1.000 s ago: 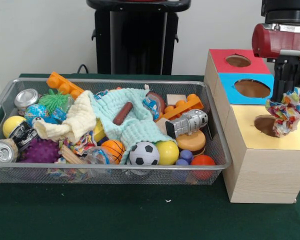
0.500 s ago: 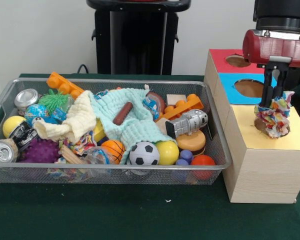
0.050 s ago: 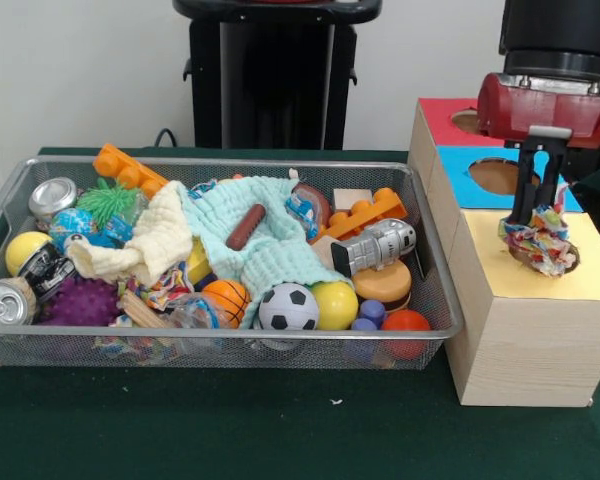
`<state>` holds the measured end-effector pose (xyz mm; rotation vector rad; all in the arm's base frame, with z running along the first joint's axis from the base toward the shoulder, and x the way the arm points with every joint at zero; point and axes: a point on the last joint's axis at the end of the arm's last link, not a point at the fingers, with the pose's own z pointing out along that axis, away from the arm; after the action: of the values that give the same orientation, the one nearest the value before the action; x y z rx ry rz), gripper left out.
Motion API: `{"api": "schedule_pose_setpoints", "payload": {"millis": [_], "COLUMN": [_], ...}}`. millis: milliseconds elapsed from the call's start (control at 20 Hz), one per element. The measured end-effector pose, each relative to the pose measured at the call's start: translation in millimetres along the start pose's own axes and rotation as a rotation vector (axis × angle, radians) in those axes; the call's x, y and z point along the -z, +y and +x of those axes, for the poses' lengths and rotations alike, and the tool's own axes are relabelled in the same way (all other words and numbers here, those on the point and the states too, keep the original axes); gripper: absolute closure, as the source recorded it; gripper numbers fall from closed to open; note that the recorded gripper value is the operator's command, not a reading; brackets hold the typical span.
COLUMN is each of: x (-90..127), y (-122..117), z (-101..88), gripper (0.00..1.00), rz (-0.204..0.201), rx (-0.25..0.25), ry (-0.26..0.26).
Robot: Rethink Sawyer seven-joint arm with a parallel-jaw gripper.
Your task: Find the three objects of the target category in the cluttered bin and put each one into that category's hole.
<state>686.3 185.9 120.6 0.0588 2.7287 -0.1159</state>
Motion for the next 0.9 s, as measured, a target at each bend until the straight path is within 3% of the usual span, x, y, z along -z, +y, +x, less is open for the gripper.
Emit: {"api": "schedule_pose_setpoints", "payload": {"millis": [900], "x": [-27], "y": [20], "z": [17.6], "gripper": [1.00], "rz": [0.013], "rx": [0.040], "ry": [0.038]}}
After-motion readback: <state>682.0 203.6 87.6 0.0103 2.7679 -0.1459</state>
